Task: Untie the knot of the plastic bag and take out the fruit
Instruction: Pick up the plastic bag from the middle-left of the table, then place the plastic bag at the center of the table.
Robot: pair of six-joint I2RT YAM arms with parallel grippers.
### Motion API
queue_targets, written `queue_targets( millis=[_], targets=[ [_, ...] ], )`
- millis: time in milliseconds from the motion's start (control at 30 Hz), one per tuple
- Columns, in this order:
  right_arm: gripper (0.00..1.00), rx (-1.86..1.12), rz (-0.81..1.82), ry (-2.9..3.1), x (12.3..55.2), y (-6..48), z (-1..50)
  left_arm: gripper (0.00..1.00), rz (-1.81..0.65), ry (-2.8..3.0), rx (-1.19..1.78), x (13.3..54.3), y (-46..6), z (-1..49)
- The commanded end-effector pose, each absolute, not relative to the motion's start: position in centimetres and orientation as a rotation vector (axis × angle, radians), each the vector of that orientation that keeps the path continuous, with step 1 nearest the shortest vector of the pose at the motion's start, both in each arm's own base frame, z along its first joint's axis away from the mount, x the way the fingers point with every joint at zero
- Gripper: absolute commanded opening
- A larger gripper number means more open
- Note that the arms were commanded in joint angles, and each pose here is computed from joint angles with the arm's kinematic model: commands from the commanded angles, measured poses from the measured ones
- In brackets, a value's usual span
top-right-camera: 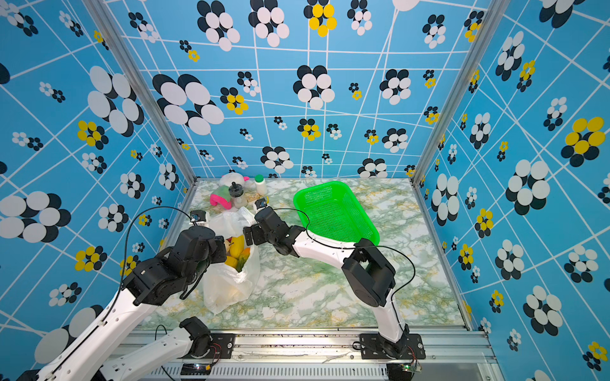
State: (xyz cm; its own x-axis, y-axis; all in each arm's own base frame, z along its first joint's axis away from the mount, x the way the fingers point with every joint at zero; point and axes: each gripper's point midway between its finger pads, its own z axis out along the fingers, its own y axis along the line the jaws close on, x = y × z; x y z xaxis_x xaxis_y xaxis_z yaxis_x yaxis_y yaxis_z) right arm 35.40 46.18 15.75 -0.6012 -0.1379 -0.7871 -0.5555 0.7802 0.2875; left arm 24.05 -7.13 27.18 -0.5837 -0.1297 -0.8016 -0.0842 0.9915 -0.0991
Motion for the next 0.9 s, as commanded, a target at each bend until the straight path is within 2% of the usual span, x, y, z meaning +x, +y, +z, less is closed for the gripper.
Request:
queue_targets(
  millis=[0,33,100,133,167,300,467,600,733,867],
  targets=[
    [0.88,-0.509,0.721,2.161,34.9,46.2,16.8,0.0,-0.038,2.18,-0.168,23.8,-6.5,27.8],
    [0.72,-0.507,0.714,2.167,35.0,46.2,16.5,0.0,-0.04,2.177,-0.168,23.9,-6.5,27.9],
    [0.26,-0.495,0.685,2.168,35.4,45.9,16.2,0.0,-0.049,2.173,-0.165,23.9,-6.7,28.1],
    [0.08,-0.489,0.672,2.168,35.6,45.7,16.2,0.0,-0.049,2.173,-0.166,24.0,-6.7,28.1],
    [0.0,-0.483,0.664,2.166,35.8,45.5,16.3,0.0,-0.05,2.171,-0.167,24.0,-6.7,28.2],
    [0.0,-0.455,0.626,2.106,36.8,44.5,19.0,0.0,-0.016,2.134,-0.208,25.0,-6.1,28.7],
    [0.0,-0.344,0.581,2.005,39.1,42.6,25.5,0.0,-0.038,2.13,-0.361,29.8,-3.6,29.4],
    [0.0,-0.272,0.626,1.935,38.8,41.2,29.4,0.0,-0.09,2.033,-0.389,33.0,-2.5,34.0],
    [0.0,-0.201,0.646,1.929,37.5,39.6,28.3,0.0,-0.156,1.942,-0.344,34.3,-3.5,39.2],
    [0.0,-0.13,0.62,1.946,34.5,38.3,24.8,0.0,-0.153,1.928,-0.305,35.6,-4.0,40.1]
  ],
)
